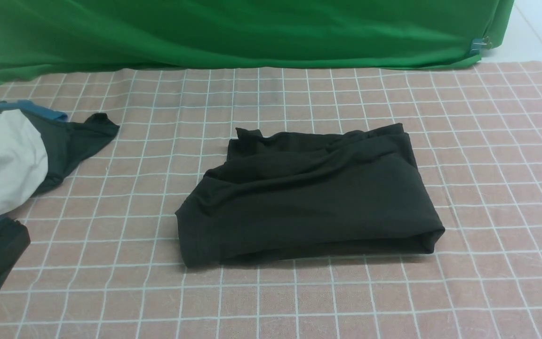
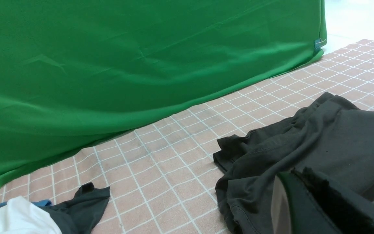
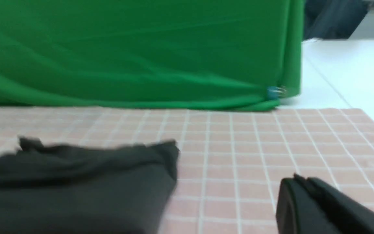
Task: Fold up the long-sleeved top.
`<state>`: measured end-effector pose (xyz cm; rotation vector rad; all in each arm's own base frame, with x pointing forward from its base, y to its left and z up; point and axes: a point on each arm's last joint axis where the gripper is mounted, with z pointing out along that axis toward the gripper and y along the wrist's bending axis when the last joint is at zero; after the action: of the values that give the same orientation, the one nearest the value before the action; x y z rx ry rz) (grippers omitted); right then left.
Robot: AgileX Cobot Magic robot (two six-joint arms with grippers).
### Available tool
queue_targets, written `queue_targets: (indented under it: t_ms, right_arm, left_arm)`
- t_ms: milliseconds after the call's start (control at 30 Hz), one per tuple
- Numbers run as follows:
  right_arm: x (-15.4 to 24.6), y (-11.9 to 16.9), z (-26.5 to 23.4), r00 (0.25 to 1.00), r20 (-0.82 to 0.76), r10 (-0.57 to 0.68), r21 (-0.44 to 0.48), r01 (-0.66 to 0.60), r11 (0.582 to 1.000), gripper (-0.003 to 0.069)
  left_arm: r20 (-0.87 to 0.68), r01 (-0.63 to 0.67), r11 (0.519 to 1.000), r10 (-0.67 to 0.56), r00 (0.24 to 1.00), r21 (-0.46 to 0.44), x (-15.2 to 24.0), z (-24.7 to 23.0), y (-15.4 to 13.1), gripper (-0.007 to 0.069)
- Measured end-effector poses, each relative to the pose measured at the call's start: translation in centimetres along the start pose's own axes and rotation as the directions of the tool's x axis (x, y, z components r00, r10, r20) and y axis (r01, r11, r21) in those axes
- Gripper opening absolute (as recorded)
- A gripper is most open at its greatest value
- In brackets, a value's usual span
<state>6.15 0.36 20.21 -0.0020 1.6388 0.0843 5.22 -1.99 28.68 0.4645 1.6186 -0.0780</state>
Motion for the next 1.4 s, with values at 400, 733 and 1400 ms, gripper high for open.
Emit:
queue_targets:
  t_ms: [400,733,1400]
  right_arm:
    - [1.6,-0.1,-0.5,0.992,-0.124,0.010,0.015,-0.008,1.000,0.0033]
    - [1.6,-0.1,-0.5,0.992,-0.122,0.011,0.015,-0.009,1.000,0.0050]
    - [1.6,-0.1,-0.5,0.993,-0.122,0.012,0.015,-0.011,1.000,0.0097]
  left_arm:
    - [-0.013,-0.003,1.000,0.003,1.000,0.004,0.2,0.0,0.0,0.0018]
    - [-0.015,-0.004,1.000,0.004,1.000,0.004,0.2,0.0,0.0,0.0018]
    - [-0.016,-0.007,1.000,0.007,1.000,0.003,0.2,0.0,0.0,0.0019]
